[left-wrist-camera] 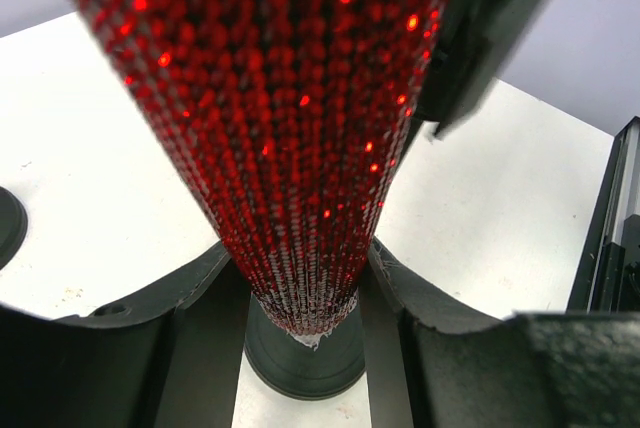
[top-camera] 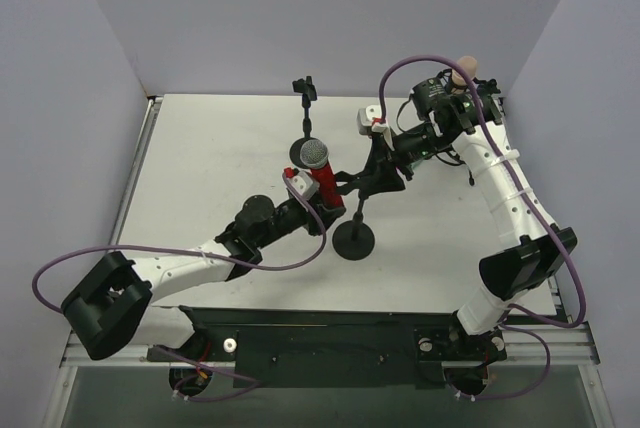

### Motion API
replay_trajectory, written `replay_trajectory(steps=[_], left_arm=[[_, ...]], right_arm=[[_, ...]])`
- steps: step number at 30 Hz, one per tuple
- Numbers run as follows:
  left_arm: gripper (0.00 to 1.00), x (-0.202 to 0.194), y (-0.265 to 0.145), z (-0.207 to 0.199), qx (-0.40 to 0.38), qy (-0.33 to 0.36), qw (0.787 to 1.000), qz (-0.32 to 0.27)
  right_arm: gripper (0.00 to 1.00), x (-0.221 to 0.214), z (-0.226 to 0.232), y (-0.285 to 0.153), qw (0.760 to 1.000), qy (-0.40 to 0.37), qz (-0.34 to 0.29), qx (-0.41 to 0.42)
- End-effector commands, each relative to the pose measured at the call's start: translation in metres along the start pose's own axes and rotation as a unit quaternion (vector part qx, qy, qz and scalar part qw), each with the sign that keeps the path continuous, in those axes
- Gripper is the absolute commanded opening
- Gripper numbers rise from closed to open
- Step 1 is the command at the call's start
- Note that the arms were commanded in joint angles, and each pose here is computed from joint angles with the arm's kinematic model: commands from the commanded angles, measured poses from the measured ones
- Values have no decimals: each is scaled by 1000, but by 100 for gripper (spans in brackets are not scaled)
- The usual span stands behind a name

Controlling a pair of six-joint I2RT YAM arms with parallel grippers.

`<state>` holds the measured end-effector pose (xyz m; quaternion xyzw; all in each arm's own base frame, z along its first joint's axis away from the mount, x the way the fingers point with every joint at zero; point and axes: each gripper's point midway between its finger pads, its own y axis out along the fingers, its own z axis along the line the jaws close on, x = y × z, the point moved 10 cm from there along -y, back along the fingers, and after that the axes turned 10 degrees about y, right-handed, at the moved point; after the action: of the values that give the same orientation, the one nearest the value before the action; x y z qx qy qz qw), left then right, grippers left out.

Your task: Attach the microphones to the stand

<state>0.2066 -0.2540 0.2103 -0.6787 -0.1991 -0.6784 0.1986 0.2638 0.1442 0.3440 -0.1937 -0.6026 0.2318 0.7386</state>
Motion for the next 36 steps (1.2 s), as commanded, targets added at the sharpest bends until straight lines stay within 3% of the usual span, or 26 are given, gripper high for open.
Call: replay_trajectory(steps=[1, 8, 18, 20, 23, 25, 32, 33, 35, 36], left_arm=[[0, 28, -11, -5, 17, 8, 997, -77], [0, 27, -22, -4, 28, 10, 997, -76], [0, 25, -15, -7, 0, 9, 998, -68], [0, 25, -14, -8, -3, 10, 998, -66], [0, 25, -11, -8, -10, 11, 998, -63], [0, 23, -9, -8, -12, 12, 998, -58], [0, 23, -5, -8, -21, 15, 998, -51], [0, 23, -6, -8, -18, 15, 998, -52], [0, 23, -7, -7, -10, 13, 998, -53], [0, 24, -10, -7, -7, 12, 998, -58]], right_arm=[[38, -10, 4, 11, 998, 47, 22, 35], [56, -10, 3, 12, 998, 50, 21, 37], [55, -10, 4, 12, 998, 49, 20, 38], [45, -9, 4, 12, 998, 50, 18, 39], [18, -9, 5, 12, 998, 50, 13, 43], [8, -9, 6, 12, 998, 47, 13, 43], [2, -12, 5, 12, 998, 50, 14, 44], [4, -12, 5, 13, 997, 54, 15, 44], [22, -12, 6, 11, 997, 59, 14, 42], [39, -13, 5, 9, 997, 61, 12, 40]])
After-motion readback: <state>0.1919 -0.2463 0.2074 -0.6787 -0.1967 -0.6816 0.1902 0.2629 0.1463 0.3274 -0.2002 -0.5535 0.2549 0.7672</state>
